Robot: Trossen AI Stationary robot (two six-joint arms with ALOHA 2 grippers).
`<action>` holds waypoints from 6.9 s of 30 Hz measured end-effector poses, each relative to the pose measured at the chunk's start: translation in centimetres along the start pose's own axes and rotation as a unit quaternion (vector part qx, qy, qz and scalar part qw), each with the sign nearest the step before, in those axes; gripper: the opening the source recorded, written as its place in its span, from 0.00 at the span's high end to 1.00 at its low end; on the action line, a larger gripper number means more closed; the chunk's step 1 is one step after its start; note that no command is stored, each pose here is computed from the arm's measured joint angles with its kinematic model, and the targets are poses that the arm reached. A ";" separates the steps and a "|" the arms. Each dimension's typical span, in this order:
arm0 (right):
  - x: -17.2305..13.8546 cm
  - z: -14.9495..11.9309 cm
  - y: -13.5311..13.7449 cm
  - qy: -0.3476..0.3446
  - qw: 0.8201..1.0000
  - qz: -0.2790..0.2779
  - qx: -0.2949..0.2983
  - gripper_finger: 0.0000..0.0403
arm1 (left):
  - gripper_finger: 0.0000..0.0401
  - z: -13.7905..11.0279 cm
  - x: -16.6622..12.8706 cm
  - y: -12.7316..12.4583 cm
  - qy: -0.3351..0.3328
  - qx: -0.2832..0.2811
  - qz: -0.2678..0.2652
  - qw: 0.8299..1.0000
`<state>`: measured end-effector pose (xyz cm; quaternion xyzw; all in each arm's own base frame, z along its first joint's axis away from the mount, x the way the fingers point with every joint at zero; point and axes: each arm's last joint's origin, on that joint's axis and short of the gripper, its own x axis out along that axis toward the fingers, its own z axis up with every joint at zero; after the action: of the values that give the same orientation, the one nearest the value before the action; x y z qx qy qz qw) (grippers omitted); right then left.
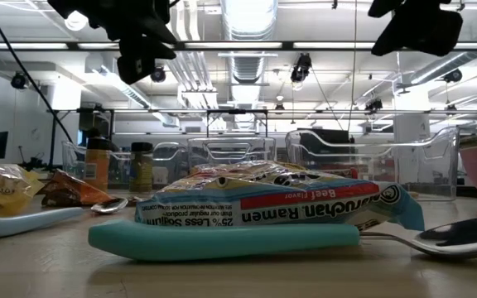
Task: Pick & Place Food Item
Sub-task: Put the orange seasoning pack into the left transparent bin
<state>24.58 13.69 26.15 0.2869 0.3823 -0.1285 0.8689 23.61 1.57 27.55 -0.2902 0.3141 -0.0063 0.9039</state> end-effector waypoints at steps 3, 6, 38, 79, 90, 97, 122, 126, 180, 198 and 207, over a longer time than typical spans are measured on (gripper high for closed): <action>1.7 -0.4 0.7 -0.001 1.000 0.008 0.013 0.49 | 0.74 0.0 0.0 0.0 0.005 0.011 -0.007 1.000; 3.4 -0.9 1.1 -0.001 1.000 0.001 0.031 0.49 | 0.74 -0.1 0.0 0.0 0.010 0.025 -0.009 1.000; 8.1 1.4 -3.5 -0.091 0.970 -0.135 0.179 0.49 | 0.74 -0.3 0.6 0.0 0.018 -0.005 0.005 1.000; 6.7 3.6 -0.5 -0.067 0.995 0.046 -0.059 0.49 | 0.41 -5.5 6.4 4.9 0.289 0.094 0.218 0.927; 5.9 2.7 0.2 -0.060 0.994 0.059 -0.071 0.49 | 0.40 -4.9 7.7 7.5 0.308 0.070 0.153 0.936; 5.5 2.3 0.6 -0.059 0.993 0.067 -0.076 0.49 | 0.43 -4.5 8.0 8.8 0.304 0.075 0.147 0.938; 5.3 2.0 0.7 -0.054 0.992 0.070 -0.088 0.49 | 0.43 -5.7 10.0 10.6 0.346 0.059 0.128 0.928; 5.2 1.9 0.7 -0.054 0.992 0.070 -0.092 0.49 | 0.50 -5.8 10.2 10.7 0.351 0.050 0.129 0.926; 4.6 2.0 0.8 -0.059 0.991 0.075 -0.096 0.49 | 0.93 -4.5 6.3 6.0 0.303 -0.059 0.069 0.949; 4.6 2.1 0.8 -0.061 0.991 0.074 -0.094 0.49 | 0.09 -6.0 6.7 4.1 0.329 -0.071 0.121 0.934; 4.6 2.2 0.8 -0.069 0.991 0.066 -0.093 0.49 | 0.08 -7.2 7.3 2.5 0.303 0.011 0.188 0.934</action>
<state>29.33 12.98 24.20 0.2202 0.3123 -0.0539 0.9226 24.95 -1.52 17.59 -0.2007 0.6221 0.0724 0.7533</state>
